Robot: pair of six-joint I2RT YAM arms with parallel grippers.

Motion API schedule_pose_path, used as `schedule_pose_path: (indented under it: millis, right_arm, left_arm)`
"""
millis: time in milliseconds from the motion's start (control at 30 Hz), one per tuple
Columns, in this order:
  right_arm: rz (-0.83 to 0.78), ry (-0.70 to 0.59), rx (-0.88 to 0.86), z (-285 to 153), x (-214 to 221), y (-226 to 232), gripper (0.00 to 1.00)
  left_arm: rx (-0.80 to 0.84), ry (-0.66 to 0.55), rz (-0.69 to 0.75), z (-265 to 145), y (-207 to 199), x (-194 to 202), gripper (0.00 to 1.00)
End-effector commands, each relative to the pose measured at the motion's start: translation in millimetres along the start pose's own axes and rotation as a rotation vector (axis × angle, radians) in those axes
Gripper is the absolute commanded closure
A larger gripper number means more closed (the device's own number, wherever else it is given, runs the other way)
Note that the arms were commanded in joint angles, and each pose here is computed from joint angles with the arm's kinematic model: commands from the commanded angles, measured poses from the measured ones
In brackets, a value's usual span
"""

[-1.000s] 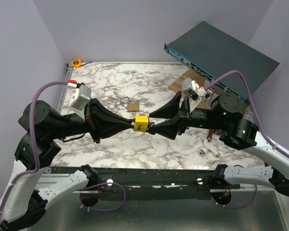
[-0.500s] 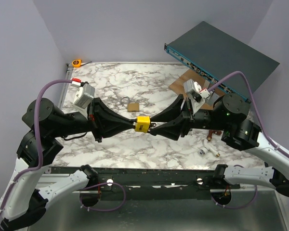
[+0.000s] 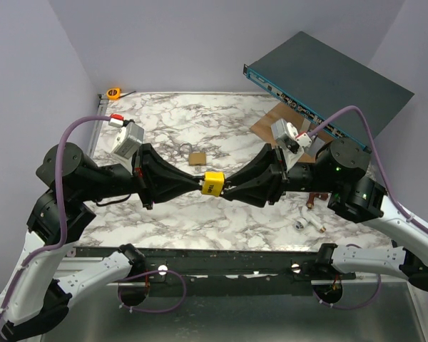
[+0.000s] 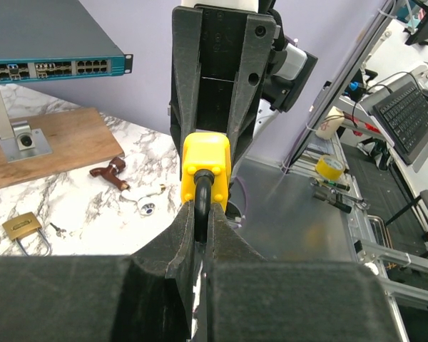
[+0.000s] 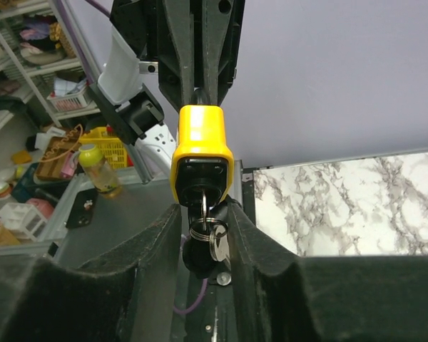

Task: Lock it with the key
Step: Lock the lock.

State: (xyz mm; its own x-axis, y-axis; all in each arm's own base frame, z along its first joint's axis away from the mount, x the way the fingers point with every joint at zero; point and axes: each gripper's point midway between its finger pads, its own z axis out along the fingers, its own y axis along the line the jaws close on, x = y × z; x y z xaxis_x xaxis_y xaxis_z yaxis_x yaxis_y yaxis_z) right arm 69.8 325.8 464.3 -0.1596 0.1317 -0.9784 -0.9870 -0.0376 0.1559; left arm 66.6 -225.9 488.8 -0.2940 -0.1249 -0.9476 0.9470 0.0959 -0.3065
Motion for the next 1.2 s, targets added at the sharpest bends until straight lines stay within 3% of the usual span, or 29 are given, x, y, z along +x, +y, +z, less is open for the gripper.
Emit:
schedule_pose_path:
  millis: [0, 200, 400, 1167]
  right_arm:
    - [-0.023, -0.045, -0.018, -3.2, -17.2, 7.9, 0.68]
    - [-0.015, -0.052, -0.004, -1.0, -17.6, 4.4, 0.78]
    - [-0.008, -0.044, 0.002, -1.3, -15.0, 3.6, 0.99]
    - [-0.015, -0.017, 0.008, -13.8, -4.5, 7.3, 0.99]
  left_arm:
    - [0.048, -0.033, 0.034, -2.7, -14.4, -13.9, 1.00]
    - [0.053, -0.025, 0.029, -1.8, -13.8, -11.5, 1.00]
    - [0.055, -0.026, 0.039, -3.7, -15.2, -10.6, 1.00]
    - [0.059, -0.039, 0.090, -10.3, -22.5, -20.5, 1.00]
